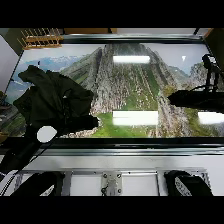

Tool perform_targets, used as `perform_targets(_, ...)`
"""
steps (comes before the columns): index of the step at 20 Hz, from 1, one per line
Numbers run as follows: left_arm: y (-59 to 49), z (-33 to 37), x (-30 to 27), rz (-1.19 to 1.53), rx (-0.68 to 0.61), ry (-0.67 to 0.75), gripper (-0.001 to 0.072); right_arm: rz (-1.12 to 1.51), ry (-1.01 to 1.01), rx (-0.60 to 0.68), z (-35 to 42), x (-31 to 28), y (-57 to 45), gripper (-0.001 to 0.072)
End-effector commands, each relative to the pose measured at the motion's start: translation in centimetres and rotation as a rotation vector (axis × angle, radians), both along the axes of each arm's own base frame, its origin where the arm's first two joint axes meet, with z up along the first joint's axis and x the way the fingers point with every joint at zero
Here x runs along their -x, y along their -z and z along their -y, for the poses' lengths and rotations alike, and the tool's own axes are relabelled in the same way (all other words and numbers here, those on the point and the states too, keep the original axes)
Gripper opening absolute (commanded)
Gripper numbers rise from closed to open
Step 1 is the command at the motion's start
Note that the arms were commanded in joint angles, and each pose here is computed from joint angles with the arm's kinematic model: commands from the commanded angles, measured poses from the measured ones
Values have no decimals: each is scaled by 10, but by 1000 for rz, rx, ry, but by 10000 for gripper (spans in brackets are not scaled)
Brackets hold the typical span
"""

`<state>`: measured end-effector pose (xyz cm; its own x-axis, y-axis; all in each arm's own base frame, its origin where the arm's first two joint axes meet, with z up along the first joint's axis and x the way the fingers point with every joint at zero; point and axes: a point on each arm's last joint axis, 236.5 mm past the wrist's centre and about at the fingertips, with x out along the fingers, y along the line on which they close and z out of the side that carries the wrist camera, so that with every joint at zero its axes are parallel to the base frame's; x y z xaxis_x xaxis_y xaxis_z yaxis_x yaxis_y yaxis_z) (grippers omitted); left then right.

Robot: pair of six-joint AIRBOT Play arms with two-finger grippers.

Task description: Fold the clothes and pants, and hang the long-sleeved shirts on hangers.

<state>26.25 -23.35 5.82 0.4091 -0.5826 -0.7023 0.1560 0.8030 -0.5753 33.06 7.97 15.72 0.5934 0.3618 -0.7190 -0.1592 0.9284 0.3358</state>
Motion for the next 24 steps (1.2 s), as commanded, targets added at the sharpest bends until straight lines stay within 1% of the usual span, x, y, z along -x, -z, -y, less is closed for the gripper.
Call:
perform_targets(1,0,0,0,0,0,0,22,-1,-1,0,0,0,0,22)
perform_targets(8,-1,0,-2,9,1,-3,22,-1,-1,0,0,0,0,22)
perform_targets(9,-1,-4,-7,36,-16,-6,108,-1,0,0,0,0,0,22)
perform_targets(10,-3,-14,-17,95,-71,6,605,-1,-1,0,0,0,0,22)
perform_targets(11,-7,-32,-31,140,-127,-19,671,-1,-1,0,0,0,0,22)
perform_targets(13,-16,-95,-66,206,-286,-126,672,-1,-1,0,0,0,0,22)
perform_targets(15,-5,-169,-88,140,-416,-272,672,-1,-1,0,0,0,0,22)
perform_targets(17,22,-225,-97,10,-448,-405,672,-1,-1,0,0,0,0,22)
perform_targets(18,38,-244,-101,-42,-456,-447,672,-1,-1,0,0,0,0,21)
perform_targets(20,70,-263,-109,-132,-469,-479,672,-1,-1,0,0,0,0,21)
perform_targets(24,120,-252,-138,-178,-481,-432,672,-1,-1,0,0,0,0,21)
